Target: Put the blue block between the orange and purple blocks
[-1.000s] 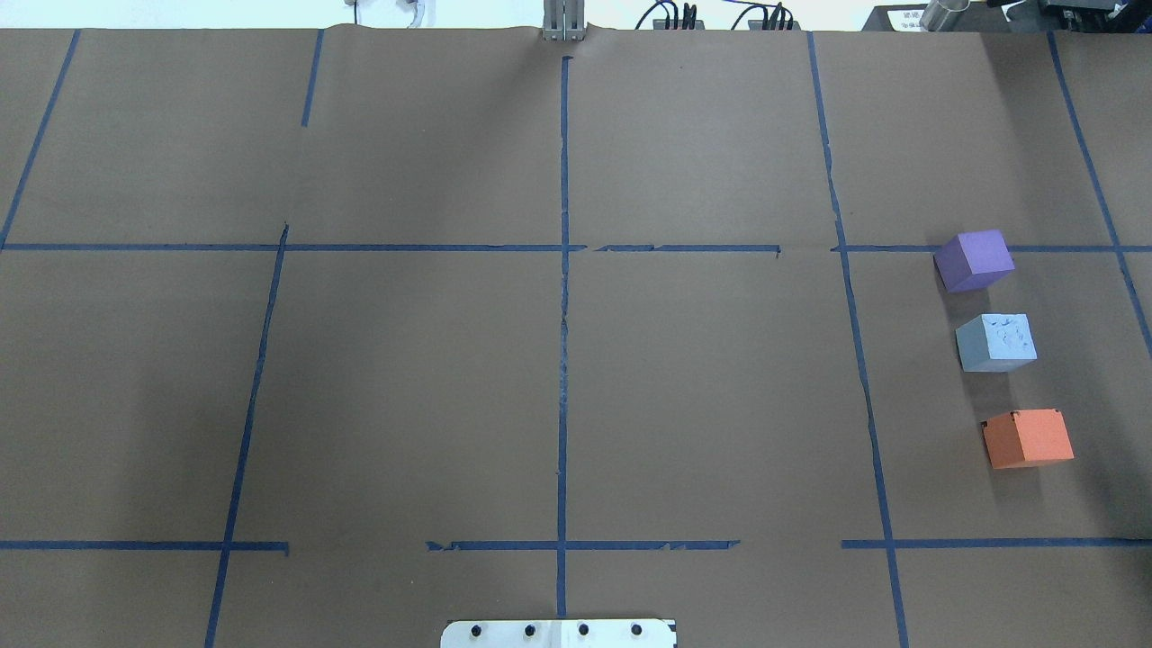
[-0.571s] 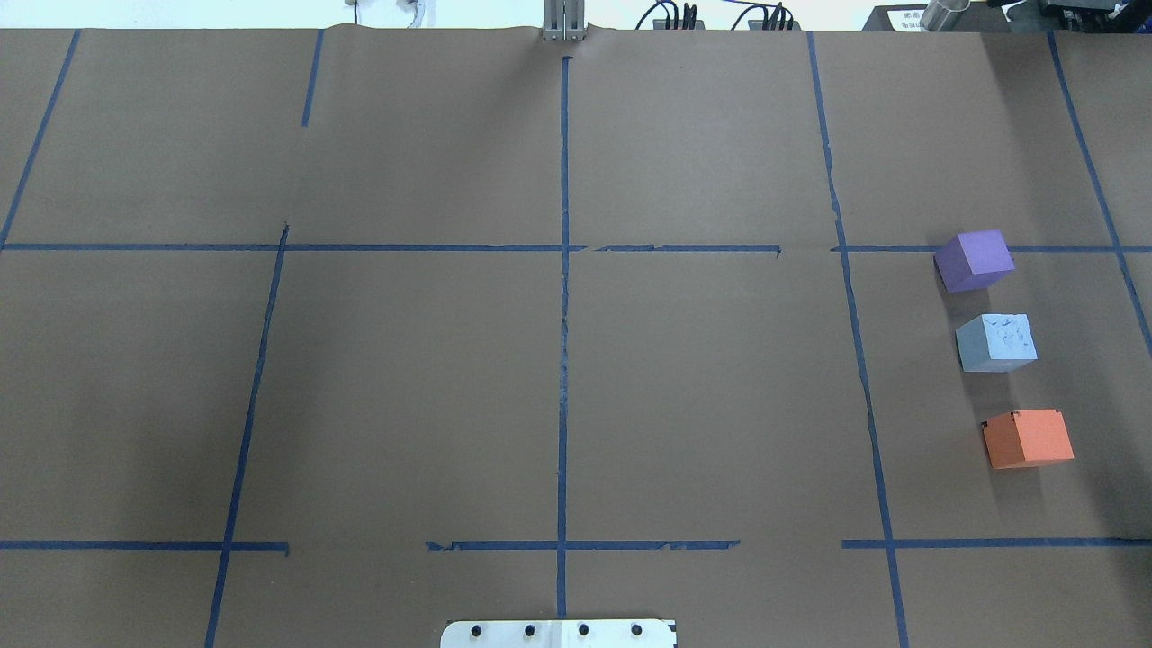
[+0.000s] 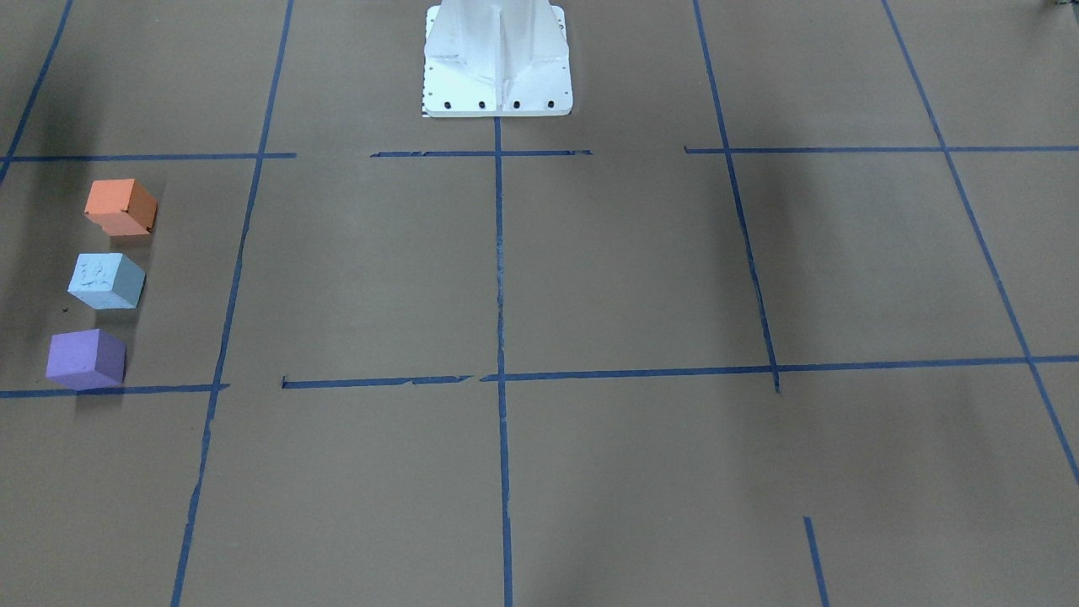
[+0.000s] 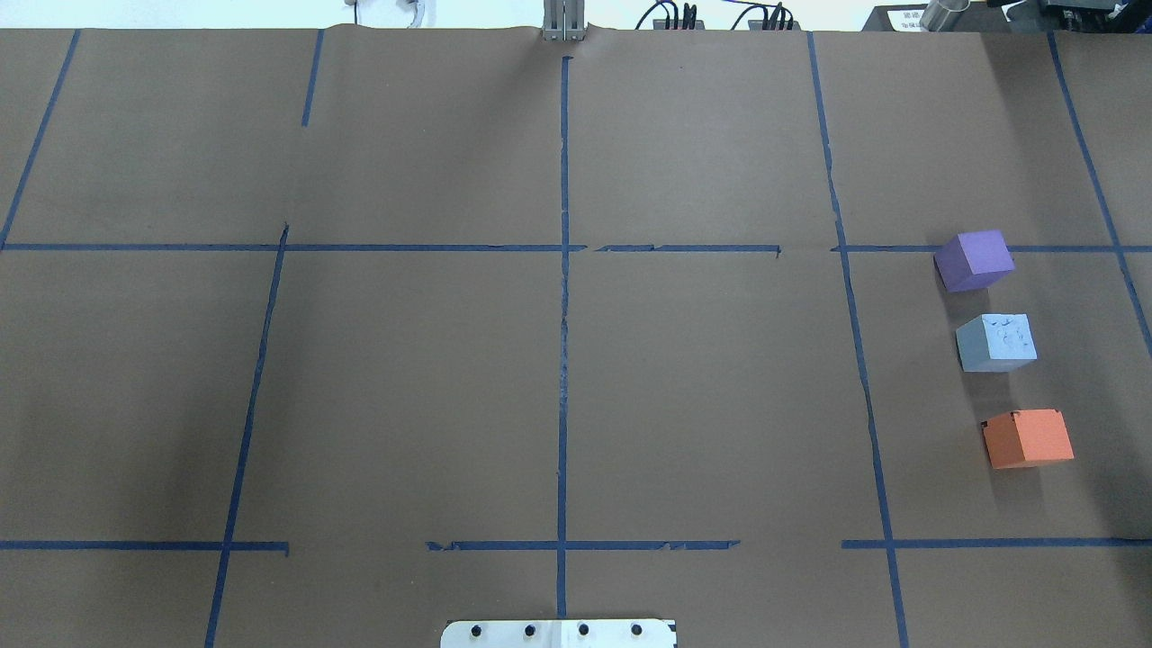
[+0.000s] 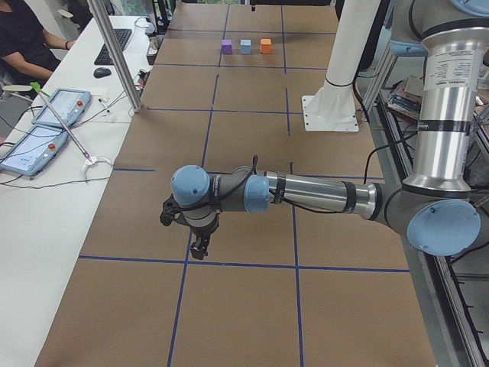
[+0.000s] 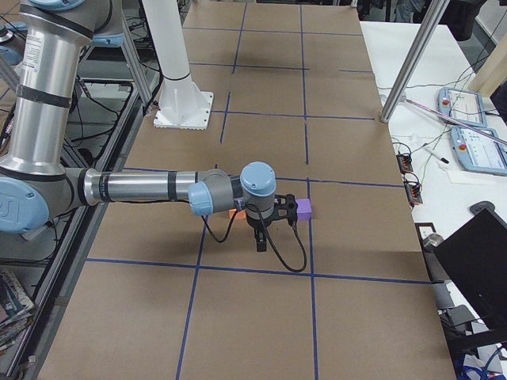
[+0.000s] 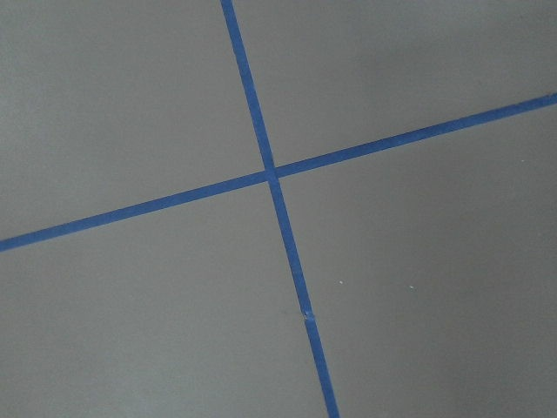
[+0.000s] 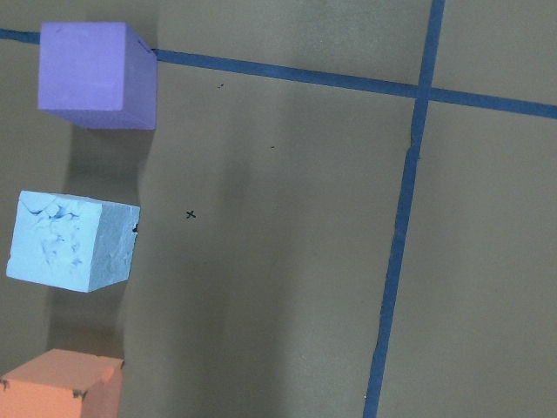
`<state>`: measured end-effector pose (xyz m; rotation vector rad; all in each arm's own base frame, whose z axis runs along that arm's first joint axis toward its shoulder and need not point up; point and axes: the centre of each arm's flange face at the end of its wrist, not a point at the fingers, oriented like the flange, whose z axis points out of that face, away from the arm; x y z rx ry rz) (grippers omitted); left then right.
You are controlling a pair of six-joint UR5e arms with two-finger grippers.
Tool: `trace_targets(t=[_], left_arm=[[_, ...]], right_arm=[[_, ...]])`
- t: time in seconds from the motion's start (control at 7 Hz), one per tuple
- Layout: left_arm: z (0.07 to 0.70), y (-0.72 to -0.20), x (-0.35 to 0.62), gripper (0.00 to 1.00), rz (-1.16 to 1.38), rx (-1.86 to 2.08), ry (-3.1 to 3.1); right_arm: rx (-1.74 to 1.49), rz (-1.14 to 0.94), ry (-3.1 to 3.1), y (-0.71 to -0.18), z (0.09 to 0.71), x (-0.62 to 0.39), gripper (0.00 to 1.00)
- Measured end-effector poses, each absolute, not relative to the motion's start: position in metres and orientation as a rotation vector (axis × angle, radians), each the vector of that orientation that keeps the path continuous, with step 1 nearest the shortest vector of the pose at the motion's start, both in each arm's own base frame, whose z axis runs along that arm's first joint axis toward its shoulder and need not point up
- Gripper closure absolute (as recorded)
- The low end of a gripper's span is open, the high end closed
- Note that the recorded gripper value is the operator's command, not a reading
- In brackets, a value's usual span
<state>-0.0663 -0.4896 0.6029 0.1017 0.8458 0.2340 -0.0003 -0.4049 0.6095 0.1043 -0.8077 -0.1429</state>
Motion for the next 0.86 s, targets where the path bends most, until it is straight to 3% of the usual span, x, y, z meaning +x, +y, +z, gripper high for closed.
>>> trace_targets(t=[0.43,0.86], left_arm=[[0.593,-0.457,-0.066,0.0,0.204,0.037,0.859],[0.597,-0.46,-0.067,0.0,0.214,0.04,0.82]], right_arm=[[0.093,-0.129,-0.838,-0.405,0.606,0.012,0.0],[0.071,-0.159,-0.832,-0.402,0.611,0.026,0.0]])
